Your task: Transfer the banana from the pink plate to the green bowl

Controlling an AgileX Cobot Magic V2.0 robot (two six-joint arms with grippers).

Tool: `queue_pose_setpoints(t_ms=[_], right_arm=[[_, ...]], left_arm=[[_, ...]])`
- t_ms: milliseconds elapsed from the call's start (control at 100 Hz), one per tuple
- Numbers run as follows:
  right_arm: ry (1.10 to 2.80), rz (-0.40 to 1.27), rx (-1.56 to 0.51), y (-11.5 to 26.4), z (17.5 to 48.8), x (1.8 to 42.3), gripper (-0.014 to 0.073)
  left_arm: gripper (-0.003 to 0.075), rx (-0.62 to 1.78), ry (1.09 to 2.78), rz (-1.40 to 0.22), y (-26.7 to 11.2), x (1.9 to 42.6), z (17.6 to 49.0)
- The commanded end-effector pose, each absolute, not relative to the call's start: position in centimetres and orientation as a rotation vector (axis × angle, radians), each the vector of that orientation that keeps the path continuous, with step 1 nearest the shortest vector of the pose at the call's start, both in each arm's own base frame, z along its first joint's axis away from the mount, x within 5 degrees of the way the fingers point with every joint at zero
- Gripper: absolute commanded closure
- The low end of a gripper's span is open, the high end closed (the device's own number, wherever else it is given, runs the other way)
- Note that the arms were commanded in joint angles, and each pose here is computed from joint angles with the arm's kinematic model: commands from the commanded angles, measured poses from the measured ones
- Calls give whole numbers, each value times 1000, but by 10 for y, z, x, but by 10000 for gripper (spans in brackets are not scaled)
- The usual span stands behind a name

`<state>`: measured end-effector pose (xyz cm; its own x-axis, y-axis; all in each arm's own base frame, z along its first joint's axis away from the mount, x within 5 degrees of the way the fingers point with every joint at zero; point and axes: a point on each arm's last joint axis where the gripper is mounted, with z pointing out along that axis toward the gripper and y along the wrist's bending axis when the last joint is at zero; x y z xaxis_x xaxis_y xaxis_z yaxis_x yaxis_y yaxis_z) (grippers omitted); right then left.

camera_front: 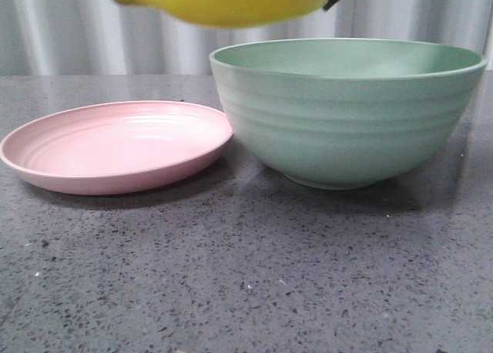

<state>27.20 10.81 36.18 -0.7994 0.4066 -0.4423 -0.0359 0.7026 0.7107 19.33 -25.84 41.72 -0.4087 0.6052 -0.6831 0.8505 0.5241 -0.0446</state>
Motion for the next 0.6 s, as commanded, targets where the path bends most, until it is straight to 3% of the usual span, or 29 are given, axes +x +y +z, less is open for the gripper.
queue_pose_setpoints(t_ms=[0, 320, 520, 590], right_arm=[[2118, 946, 311, 88, 395, 269, 493], [2133, 630, 261, 57, 385, 280, 481], [2119, 631, 260, 58, 385, 282, 230], [2119, 630, 260, 58, 385, 282, 182]], left_arm=[[325, 1135, 2049, -573, -251, 184, 448], [333, 1130, 2036, -578, -250, 184, 454], [333, 1130, 2036, -578, -250, 184, 454], [333, 1129, 2034, -578, -250, 184, 454]])
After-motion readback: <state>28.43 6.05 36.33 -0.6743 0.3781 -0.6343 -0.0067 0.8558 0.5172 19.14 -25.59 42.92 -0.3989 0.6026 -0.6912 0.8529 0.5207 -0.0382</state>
